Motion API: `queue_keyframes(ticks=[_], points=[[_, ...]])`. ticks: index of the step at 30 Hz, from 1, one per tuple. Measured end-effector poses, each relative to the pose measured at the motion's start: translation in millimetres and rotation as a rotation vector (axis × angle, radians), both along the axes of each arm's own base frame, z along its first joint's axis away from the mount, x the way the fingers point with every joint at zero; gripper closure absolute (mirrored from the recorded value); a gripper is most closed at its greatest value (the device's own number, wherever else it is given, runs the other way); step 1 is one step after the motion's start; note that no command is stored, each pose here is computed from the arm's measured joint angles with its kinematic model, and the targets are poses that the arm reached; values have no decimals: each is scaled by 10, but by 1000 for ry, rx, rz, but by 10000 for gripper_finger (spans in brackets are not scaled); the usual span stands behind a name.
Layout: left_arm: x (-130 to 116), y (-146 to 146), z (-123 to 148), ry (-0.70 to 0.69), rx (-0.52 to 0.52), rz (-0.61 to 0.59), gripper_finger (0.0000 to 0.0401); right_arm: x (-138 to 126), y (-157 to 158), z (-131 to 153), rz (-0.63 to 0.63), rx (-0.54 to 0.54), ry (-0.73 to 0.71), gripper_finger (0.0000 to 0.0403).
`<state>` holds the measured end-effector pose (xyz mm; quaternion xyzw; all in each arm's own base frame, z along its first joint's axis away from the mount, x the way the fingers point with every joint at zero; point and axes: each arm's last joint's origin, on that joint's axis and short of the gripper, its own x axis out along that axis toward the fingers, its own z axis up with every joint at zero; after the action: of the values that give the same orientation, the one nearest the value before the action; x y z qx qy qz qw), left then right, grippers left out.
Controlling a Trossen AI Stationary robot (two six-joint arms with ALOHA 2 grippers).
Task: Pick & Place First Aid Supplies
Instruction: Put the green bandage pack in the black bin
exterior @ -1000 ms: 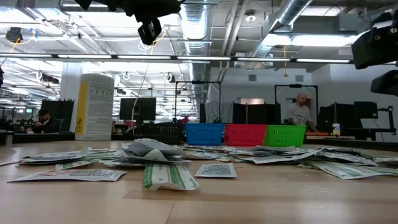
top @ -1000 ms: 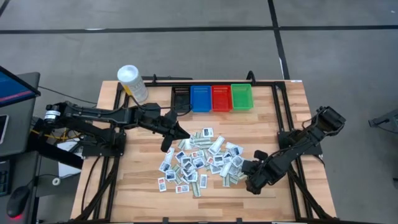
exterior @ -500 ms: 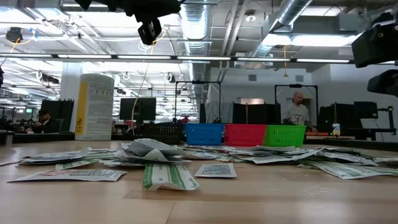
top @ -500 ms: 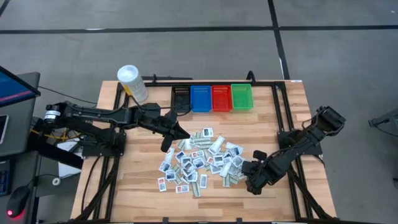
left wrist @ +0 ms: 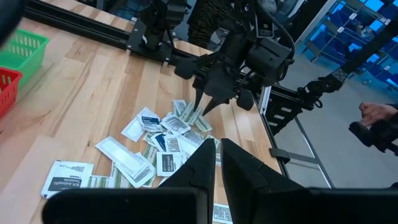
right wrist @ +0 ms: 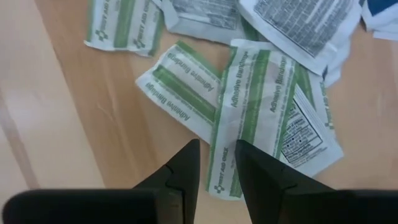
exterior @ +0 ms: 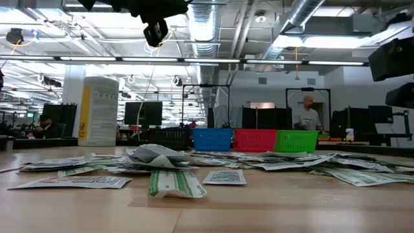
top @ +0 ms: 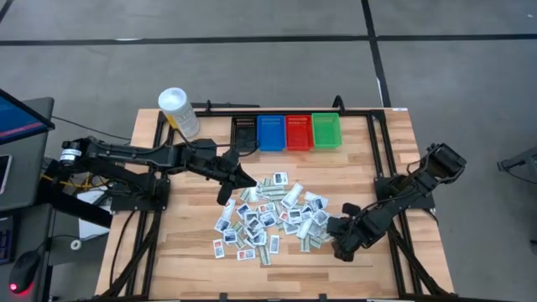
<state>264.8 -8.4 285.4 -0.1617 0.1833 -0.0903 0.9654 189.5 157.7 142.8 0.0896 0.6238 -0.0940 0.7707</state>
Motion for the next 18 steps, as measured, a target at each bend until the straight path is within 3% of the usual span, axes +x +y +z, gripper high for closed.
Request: queue_keyframes(ticks=[12,18], points=[[0,0,0,0,0,0,375,-14,-20,-9,3,-26,14,307],[0,-1,1,-1,-1,0,375,31,19,-178,2,-53,56,336]])
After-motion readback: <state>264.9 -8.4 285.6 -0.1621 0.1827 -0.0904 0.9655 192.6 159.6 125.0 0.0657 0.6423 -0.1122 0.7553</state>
